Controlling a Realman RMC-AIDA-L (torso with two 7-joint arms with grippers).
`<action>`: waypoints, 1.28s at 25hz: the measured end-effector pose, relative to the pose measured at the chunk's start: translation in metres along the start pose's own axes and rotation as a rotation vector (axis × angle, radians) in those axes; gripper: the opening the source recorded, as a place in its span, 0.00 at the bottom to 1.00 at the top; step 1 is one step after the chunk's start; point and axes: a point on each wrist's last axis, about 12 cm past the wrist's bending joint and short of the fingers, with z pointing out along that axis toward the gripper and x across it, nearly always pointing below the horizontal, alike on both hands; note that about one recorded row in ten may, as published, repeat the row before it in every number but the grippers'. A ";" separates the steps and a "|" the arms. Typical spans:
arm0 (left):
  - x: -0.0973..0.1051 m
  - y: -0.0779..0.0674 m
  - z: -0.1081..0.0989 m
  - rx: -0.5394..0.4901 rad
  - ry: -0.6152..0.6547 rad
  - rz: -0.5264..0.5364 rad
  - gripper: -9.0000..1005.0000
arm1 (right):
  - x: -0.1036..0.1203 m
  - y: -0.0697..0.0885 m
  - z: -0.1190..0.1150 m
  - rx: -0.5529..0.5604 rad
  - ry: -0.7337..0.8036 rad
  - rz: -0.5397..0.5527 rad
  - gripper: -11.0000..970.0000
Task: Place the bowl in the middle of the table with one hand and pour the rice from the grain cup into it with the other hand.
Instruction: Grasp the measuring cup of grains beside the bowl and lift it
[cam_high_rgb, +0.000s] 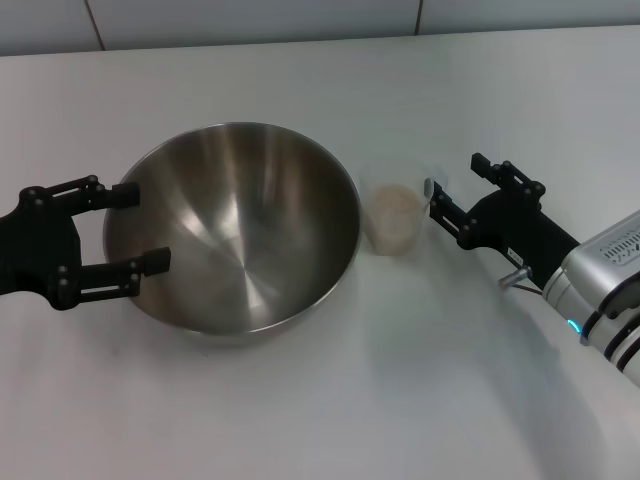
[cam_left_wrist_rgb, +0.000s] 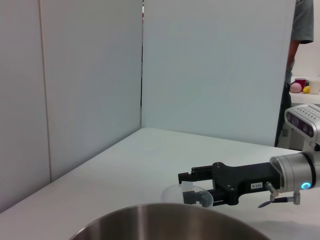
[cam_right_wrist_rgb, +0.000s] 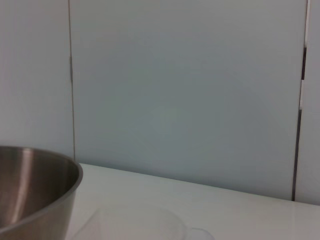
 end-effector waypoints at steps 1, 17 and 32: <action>0.000 0.000 0.000 0.000 0.000 0.000 0.81 | 0.000 0.000 0.000 0.000 0.000 0.000 0.71; -0.002 0.004 0.002 -0.007 0.008 0.021 0.81 | 0.000 -0.002 0.001 0.016 0.004 0.008 0.71; 0.000 0.004 0.004 -0.015 0.003 0.024 0.81 | -0.001 -0.002 0.002 0.015 -0.002 0.000 0.71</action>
